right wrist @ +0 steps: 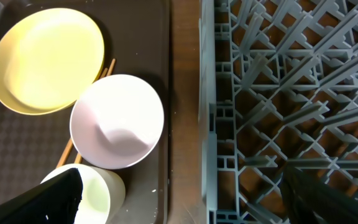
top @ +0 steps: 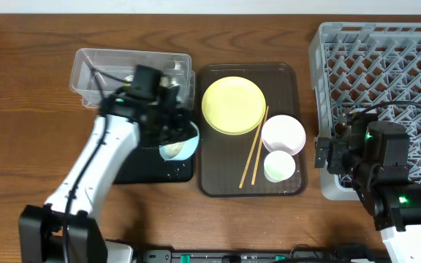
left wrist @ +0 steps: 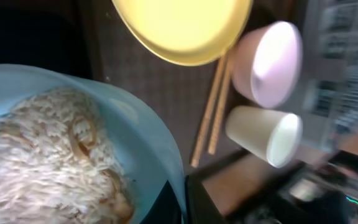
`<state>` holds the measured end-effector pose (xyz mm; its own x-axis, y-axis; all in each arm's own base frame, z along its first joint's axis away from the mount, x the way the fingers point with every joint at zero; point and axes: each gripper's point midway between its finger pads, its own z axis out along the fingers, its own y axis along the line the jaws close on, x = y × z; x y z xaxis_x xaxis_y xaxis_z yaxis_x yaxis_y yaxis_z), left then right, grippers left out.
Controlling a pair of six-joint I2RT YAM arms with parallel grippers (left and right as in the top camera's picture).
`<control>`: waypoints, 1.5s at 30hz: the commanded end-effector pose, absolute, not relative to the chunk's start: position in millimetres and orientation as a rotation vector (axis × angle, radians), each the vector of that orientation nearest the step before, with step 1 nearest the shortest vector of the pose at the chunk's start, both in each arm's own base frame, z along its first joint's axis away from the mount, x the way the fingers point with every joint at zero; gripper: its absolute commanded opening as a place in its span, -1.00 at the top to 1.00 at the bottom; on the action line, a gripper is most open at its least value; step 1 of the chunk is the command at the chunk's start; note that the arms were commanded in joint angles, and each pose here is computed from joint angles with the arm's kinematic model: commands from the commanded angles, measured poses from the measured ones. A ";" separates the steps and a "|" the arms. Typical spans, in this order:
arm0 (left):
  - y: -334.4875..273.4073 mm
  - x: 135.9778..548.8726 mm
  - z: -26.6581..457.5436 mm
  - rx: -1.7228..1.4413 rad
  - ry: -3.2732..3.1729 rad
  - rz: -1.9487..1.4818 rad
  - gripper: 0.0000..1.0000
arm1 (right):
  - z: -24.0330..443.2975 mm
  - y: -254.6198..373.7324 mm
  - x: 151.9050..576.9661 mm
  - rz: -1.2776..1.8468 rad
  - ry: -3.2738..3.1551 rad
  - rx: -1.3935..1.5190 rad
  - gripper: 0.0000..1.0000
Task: Sort waste into correct bins and load items into the dishwasher rack
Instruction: 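Tip the blue bowl over the black tray to pour out the rice, then carry the empty blue bowl with the left gripper onto the yellow plate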
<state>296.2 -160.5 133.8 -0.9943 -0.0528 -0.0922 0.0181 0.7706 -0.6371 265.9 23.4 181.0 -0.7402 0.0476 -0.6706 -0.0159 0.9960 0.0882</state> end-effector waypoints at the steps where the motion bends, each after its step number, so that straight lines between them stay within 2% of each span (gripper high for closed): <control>1: -167.5 285.2 148.8 0.083 2.698 -1.478 0.88 | 188.2 26.0 267.9 0.121 2.386 0.009 -0.99; 9: -132.6 296.4 138.5 -0.266 2.475 -1.924 0.88 | 188.0 26.0 267.8 0.121 2.386 0.010 -0.99; 18: -107.1 314.2 127.2 -0.572 2.289 -2.173 0.88 | 186.7 25.9 266.4 0.121 2.394 0.009 -0.99; 28: -94.5 319.5 131.3 -0.965 2.257 -2.300 0.88 | 186.6 25.9 266.5 0.121 2.394 0.009 -0.98; 37: -89.2 321.1 131.4 -1.478 2.222 -2.399 0.88 | 186.5 25.8 266.3 0.120 2.395 0.010 -0.99; 45: -84.7 322.3 131.4 -1.627 2.186 -2.415 0.85 | 186.6 25.8 266.4 0.120 2.395 0.010 -0.98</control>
